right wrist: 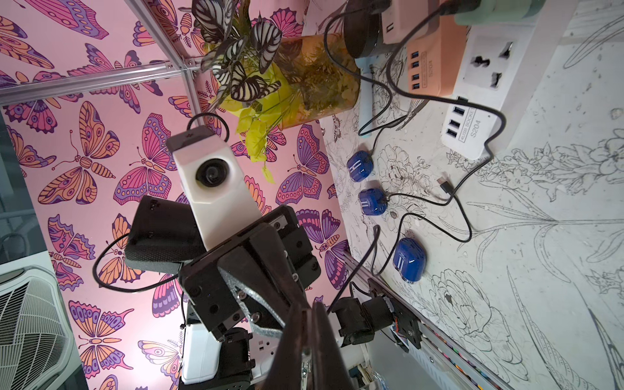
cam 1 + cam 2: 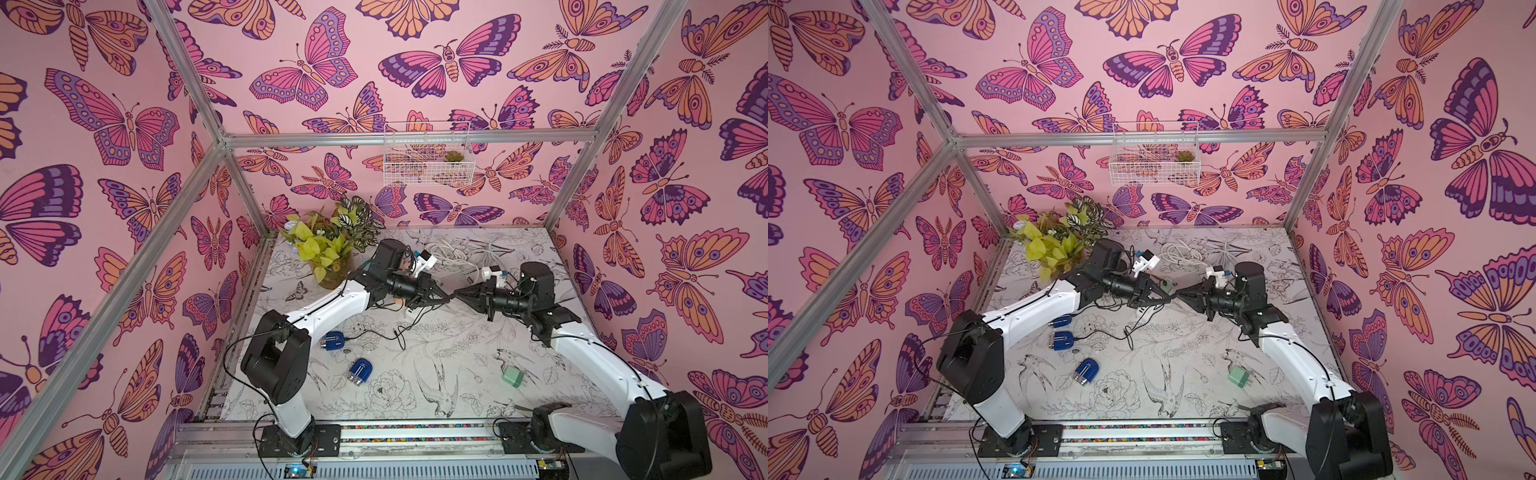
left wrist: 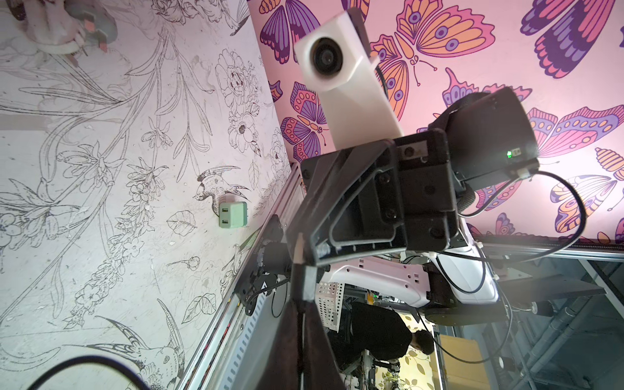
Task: Charge the electric shaver
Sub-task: Pick up the charging cable from the center of the board.
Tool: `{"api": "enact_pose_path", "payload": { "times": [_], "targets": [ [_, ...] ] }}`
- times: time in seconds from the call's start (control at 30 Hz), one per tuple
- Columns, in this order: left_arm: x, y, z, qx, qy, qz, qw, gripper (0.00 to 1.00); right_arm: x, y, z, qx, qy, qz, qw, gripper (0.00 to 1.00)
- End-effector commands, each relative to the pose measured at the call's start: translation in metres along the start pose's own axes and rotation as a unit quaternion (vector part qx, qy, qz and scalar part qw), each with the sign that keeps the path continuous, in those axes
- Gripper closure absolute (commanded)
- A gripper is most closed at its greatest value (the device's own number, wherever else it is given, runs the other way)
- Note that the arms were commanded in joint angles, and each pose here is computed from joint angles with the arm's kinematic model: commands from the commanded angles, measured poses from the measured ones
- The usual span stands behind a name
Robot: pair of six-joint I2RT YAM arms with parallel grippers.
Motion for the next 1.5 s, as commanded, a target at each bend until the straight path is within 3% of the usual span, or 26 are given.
{"api": "enact_pose_path", "payload": {
  "times": [0.0, 0.07, 0.13, 0.27, 0.43, 0.5, 0.67, 0.77, 1.03, 1.2, 1.47],
  "targets": [
    [0.005, -0.005, 0.001, -0.008, 0.000, -0.019, 1.000, 1.00, 0.000, 0.005, -0.001, -0.001, 0.002, 0.007, 1.000, 0.98],
    [0.006, -0.006, 0.003, -0.004, -0.005, -0.023, 1.000, 1.00, -0.001, 0.004, -0.001, -0.004, 0.000, 0.007, 1.000, 1.00],
    [0.008, -0.007, 0.005, 0.009, -0.016, -0.031, 0.999, 0.85, -0.001, 0.004, 0.000, -0.006, -0.006, 0.004, 1.000, 1.00],
    [0.010, -0.010, 0.022, 0.080, -0.060, -0.069, 0.993, 0.65, 0.001, 0.006, 0.005, -0.015, -0.033, -0.008, 0.999, 1.00],
    [0.008, -0.013, 0.044, 0.173, -0.130, -0.128, 0.968, 0.52, 0.006, 0.010, 0.012, 0.003, -0.084, -0.042, 0.996, 1.00],
    [0.010, -0.013, 0.045, 0.171, -0.143, -0.115, 0.968, 0.49, 0.009, 0.018, 0.016, 0.032, -0.103, -0.044, 0.993, 1.00],
    [0.027, -0.024, 0.035, 0.112, -0.170, 0.022, 0.979, 0.48, 0.019, 0.036, 0.024, 0.110, -0.154, -0.029, 0.982, 1.00],
    [0.033, -0.041, 0.029, 0.085, -0.187, 0.084, 0.975, 0.46, 0.024, 0.039, 0.024, 0.137, -0.164, -0.034, 0.976, 1.00],
    [0.043, -0.040, 0.018, 0.021, -0.187, 0.222, 0.957, 0.42, 0.019, 0.041, 0.008, 0.137, -0.147, -0.039, 0.979, 1.00],
    [0.046, -0.028, 0.008, 0.024, -0.194, 0.240, 0.951, 0.43, 0.015, 0.039, 0.003, 0.133, -0.137, -0.044, 0.981, 1.00],
    [0.063, -0.027, 0.001, 0.010, -0.201, 0.228, 0.953, 0.55, 0.010, 0.037, 0.006, 0.127, -0.139, -0.045, 0.981, 1.00]
  ]
}}
Point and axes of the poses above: each gripper's point midway between its finger pads, its own z axis back along the fingers, its own y axis along the line the jaws close on, x = y × z, the point moved 4 cm from there along z, back along the fingers, and after that the axes turned 10 degrees about -z, right-handed, at the moved point
